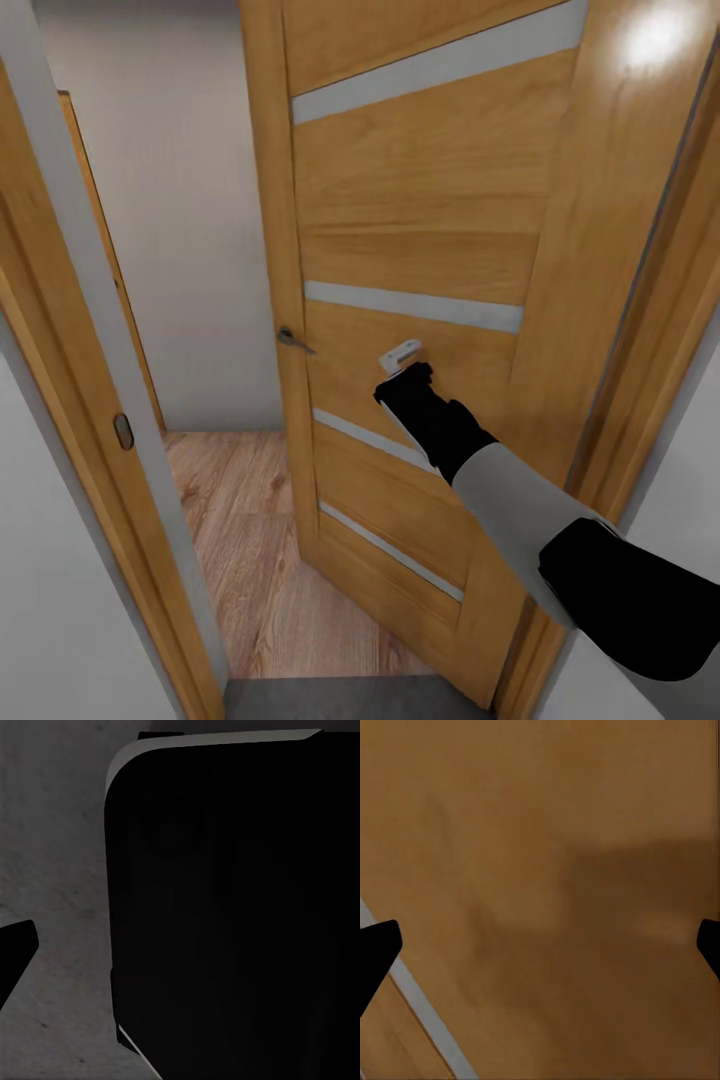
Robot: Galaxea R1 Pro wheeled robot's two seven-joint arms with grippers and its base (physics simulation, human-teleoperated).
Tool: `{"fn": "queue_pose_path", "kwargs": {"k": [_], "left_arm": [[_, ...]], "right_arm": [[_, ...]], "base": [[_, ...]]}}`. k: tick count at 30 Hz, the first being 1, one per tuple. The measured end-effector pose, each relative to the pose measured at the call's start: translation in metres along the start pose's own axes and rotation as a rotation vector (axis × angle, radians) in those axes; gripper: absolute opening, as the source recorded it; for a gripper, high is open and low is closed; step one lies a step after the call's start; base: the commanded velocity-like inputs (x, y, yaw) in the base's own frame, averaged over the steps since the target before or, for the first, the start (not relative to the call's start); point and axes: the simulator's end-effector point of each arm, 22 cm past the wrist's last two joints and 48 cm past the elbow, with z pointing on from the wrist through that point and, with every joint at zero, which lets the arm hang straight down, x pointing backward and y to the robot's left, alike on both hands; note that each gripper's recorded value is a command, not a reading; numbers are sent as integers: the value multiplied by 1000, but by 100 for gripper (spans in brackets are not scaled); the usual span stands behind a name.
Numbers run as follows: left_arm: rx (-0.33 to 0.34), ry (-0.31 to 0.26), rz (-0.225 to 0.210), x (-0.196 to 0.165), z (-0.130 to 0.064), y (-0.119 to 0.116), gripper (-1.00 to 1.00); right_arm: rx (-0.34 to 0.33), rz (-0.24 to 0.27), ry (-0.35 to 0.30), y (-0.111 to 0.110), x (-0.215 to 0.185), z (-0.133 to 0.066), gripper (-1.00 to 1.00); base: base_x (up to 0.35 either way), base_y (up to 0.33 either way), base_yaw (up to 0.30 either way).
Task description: Move the two storage containers from the living room to the garage. In the garage, place one container on the floor and stack the other container on top of it (either order is fine).
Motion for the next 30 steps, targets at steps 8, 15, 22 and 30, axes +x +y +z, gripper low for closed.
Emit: {"fn": "queue_pose_path", "kwargs": {"k": [8,15,22,30], "left_arm": [[0,0,-1,0,0,0,100],[0,0,-1,0,0,0,100],[0,0,0,0,0,0,100],[0,0,0,0,0,0,100]], "right_arm": [[36,-11,-17,-10,-8,-4,100],[-5,75,-192,-14,-83,-52,100],[-104,158,-199,4,-91,-61,100],[-117,164,-194,7,-90,-60,100]], "base": [[0,0,0],[0,0,0],[0,0,0],[0,0,0]]}}
